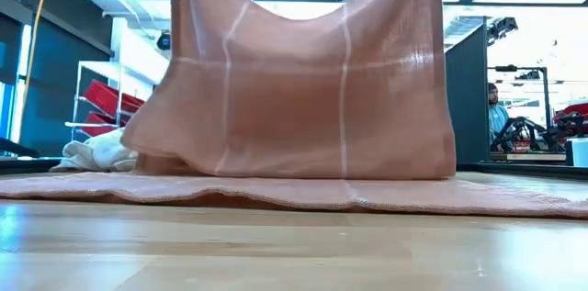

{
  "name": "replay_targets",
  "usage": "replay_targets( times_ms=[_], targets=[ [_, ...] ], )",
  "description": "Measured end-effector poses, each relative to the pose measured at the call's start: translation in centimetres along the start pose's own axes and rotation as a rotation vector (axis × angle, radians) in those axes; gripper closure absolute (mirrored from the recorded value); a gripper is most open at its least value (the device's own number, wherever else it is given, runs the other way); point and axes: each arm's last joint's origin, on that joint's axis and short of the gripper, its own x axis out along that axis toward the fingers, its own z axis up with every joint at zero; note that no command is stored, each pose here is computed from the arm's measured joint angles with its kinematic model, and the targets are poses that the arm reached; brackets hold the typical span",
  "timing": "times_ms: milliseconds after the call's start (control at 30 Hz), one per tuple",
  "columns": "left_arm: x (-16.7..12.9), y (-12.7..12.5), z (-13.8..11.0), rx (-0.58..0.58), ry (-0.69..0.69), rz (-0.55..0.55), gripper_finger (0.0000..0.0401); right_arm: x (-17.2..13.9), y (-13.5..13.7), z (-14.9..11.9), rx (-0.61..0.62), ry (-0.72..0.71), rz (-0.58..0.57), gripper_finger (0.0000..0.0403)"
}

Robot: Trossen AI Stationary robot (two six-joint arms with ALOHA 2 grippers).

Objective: Fold towel
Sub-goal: Fold the brown towel

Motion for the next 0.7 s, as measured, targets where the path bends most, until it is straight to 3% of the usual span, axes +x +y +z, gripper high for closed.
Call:
replay_targets(
  times_ms=[300, 367, 567, 700],
  targets=[
    [3.8, -4.9, -3.6, -0.007, 0.184, -0.283, 0.0387, 2.4, 4.2, -5.3, -0.007, 0.183, 0.174, 0.0393],
    [4.6, -6.1, -4.4, -0.029, 0.232, -0.37, 0.0387, 3.0, 5.4, -6.2, 0.027, 0.224, 0.266, 0.0393],
    [6.0, -9.6, -5.6, -0.208, 0.304, -0.714, 0.0387, 4.1, 9.2, -7.8, 0.174, 0.285, 0.691, 0.0393],
    [7.0, -12.3, -6.5, -0.267, 0.302, -0.745, 0.0387, 4.8, 11.1, -9.0, 0.285, 0.243, 0.799, 0.0393]
  ],
)
